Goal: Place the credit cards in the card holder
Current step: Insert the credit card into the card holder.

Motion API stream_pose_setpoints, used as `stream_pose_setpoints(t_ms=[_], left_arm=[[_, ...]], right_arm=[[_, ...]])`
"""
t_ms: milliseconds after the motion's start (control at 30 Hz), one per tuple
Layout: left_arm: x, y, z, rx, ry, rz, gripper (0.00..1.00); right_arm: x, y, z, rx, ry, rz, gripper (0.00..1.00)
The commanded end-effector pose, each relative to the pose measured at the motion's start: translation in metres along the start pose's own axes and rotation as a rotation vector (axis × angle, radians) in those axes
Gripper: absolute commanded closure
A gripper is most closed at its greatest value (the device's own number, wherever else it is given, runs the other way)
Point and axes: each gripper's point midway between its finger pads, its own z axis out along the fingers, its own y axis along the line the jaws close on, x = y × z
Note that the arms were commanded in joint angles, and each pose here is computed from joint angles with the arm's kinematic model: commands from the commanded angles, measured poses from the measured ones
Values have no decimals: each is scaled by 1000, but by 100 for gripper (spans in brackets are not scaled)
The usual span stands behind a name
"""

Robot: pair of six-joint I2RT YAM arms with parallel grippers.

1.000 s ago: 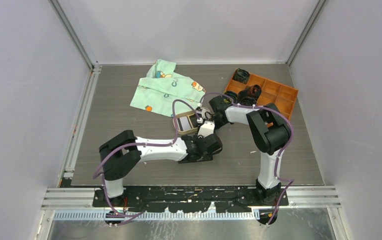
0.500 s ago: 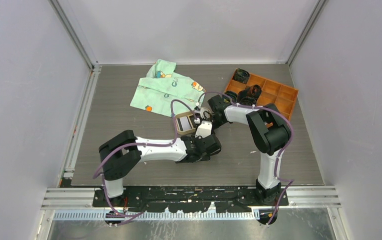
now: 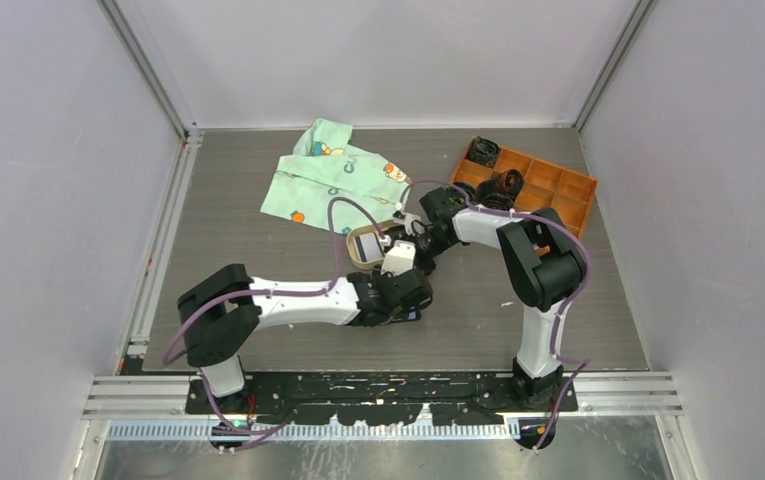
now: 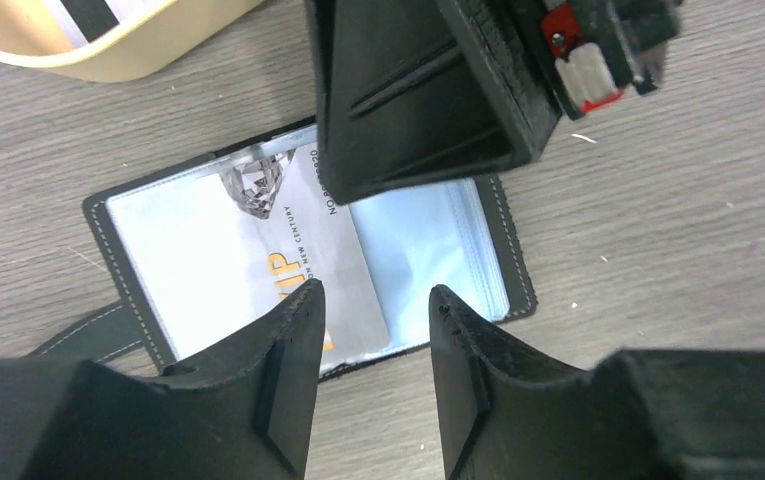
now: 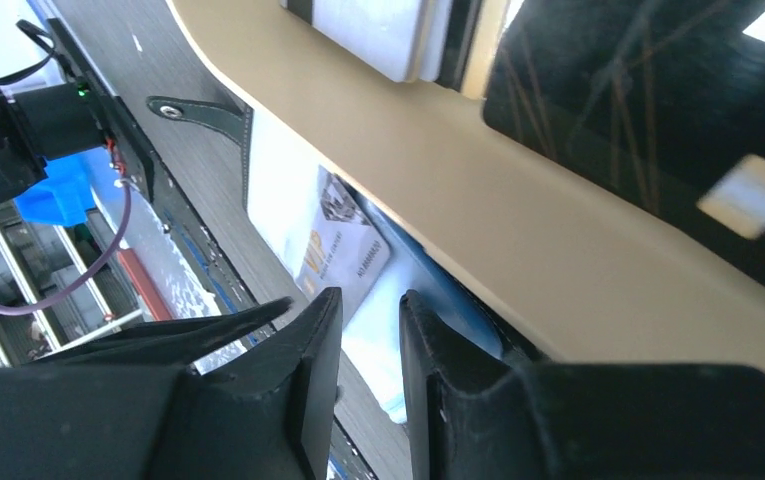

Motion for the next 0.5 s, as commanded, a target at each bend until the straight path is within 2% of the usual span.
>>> stream_pose_setpoints(t_ms=[0, 167, 267, 333, 467], left_arm=[[-32, -4, -30, 87, -75, 2, 57], [-35, 10, -47, 132, -114, 57, 56], [-23, 24, -52, 190, -127, 89, 51], [-20, 36, -54, 216, -136, 75, 48], [-19, 63, -59, 241, -146, -2, 48]], right_arm=[[-16, 1, -20, 60, -63, -72, 67], [-15, 1, -25, 75, -62, -104, 77], [-12, 2, -25, 68, -48, -111, 84], [-10, 3, -24, 66, -40, -119, 88], [-5, 2, -19, 81, -13, -143, 92]])
